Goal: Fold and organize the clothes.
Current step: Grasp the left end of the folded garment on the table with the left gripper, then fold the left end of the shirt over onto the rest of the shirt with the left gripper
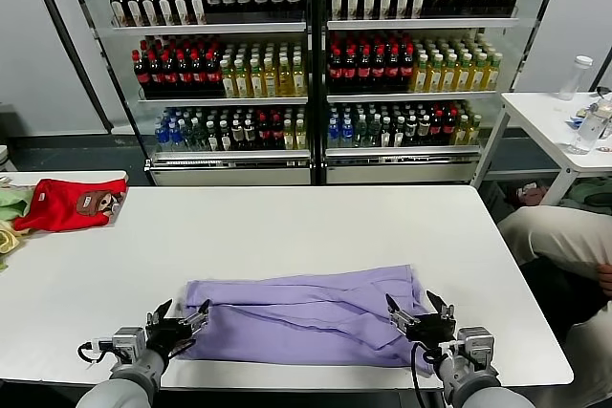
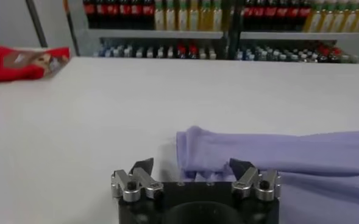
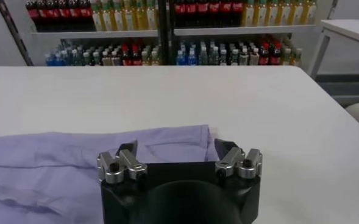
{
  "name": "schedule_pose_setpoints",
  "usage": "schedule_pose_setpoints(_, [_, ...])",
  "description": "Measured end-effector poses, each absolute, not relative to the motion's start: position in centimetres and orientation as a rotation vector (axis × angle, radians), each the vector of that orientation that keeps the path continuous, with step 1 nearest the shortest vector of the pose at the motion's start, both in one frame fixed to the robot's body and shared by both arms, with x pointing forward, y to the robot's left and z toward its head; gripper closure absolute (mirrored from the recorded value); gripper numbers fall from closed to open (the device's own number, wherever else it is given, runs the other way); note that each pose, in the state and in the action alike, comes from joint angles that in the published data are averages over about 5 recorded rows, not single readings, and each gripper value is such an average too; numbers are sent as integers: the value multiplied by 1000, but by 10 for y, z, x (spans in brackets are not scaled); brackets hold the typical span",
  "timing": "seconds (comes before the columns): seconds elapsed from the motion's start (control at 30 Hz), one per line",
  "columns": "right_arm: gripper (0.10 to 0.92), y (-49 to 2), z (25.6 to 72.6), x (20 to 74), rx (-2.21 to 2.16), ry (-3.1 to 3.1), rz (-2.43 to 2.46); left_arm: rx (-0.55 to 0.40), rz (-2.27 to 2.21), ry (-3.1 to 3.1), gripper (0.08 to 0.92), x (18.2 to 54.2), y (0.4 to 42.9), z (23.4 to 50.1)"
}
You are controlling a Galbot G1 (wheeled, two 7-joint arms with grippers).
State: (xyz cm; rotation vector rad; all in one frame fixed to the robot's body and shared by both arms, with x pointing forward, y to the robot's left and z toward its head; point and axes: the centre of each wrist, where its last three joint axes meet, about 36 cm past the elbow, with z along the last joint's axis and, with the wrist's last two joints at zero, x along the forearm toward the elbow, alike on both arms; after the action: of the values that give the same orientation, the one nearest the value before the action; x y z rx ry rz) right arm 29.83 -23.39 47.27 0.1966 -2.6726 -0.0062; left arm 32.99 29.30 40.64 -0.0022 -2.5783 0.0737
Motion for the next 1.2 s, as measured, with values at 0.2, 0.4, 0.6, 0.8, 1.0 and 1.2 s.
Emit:
schedule_pose_setpoints(0.2, [199,-233,472,297,194,-2673,3,8,132,-2547,370,329,287,406])
schedule_pose_setpoints(0.4, [199,-233,472,297,191,-2673,5,6,166,-2534,544,327,280,405])
schedule_pose_setpoints(0.6, [199,-232,472,296,190,-2675,8,10,168,-2538,717,327,273,401])
schedule_pose_setpoints(0.8, [200,-232,473,295,186,-2680,18,62,86,-2563,871,327,273,398])
schedule_pose_setpoints(1.0, [200,-233,476,296,184,-2693,34,140,-93,-2610,891,324,285,411])
schedule_pose_setpoints(1.2, [200,-232,478,298,185,-2704,44,304,-306,-2661,891,327,325,431])
